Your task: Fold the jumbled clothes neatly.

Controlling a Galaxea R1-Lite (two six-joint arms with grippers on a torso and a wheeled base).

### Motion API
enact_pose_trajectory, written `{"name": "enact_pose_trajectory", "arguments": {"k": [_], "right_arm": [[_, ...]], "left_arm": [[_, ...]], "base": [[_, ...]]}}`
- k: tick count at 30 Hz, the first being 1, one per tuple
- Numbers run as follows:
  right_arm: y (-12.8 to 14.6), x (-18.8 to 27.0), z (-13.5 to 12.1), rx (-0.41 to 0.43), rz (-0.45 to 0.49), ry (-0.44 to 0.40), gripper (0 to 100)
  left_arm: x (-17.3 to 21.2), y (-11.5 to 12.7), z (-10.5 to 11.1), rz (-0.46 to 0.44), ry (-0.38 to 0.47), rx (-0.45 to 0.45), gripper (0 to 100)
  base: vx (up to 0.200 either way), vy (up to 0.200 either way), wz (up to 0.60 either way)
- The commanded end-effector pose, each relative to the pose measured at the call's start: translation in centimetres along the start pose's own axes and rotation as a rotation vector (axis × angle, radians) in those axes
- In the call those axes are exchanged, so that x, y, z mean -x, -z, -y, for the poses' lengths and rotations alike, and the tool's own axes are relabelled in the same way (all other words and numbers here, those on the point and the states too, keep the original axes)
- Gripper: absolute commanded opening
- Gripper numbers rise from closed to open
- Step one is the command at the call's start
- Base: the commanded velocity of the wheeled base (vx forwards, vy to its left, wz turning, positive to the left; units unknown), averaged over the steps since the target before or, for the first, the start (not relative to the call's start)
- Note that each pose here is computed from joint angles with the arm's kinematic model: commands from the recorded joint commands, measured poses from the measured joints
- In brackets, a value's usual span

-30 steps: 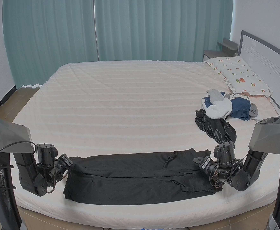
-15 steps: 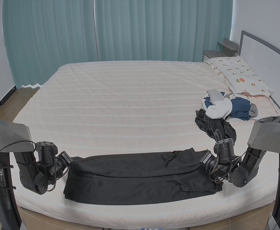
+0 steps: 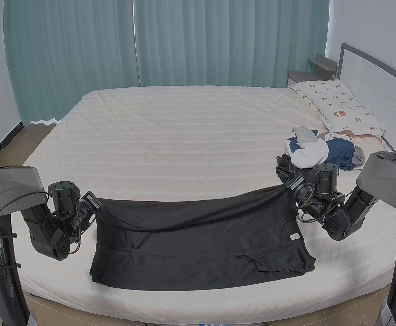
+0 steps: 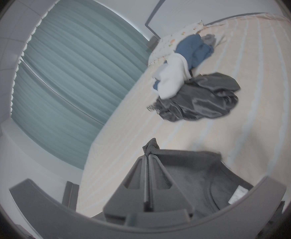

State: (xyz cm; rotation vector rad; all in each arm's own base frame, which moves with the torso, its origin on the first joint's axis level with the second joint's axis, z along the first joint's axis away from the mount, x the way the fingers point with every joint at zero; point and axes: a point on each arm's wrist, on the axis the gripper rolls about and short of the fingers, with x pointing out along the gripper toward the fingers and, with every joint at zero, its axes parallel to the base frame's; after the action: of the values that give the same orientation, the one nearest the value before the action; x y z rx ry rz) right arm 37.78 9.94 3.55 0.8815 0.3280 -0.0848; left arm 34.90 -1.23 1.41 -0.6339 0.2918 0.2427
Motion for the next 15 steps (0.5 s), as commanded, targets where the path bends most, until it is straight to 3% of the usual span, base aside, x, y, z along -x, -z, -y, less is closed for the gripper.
{"name": "enact_pose_trajectory", "arguments": {"k": [1, 10, 15], "right_arm": [[-0.1, -0.1, 0.5, -0.002, 0.017, -0.003, 0], [0.9, 1.2, 3.0, 0.026, -0.048, 0.077, 0], [1.9, 2.5, 4.7, 0.085, -0.111, 0.134, 0]], "left_arm": [[-0.1, -0.1, -0.2, 0.015, -0.015, 0.019, 0], [0.9, 1.5, -1.5, -0.034, -0.038, 0.012, 0], [2.6, 3.5, -3.2, -0.05, -0.033, -0.064, 0]], "base": [[0.0, 0.0, 0.0], [0.0, 0.0, 0.0], [0.0, 0.0, 0.0]]}}
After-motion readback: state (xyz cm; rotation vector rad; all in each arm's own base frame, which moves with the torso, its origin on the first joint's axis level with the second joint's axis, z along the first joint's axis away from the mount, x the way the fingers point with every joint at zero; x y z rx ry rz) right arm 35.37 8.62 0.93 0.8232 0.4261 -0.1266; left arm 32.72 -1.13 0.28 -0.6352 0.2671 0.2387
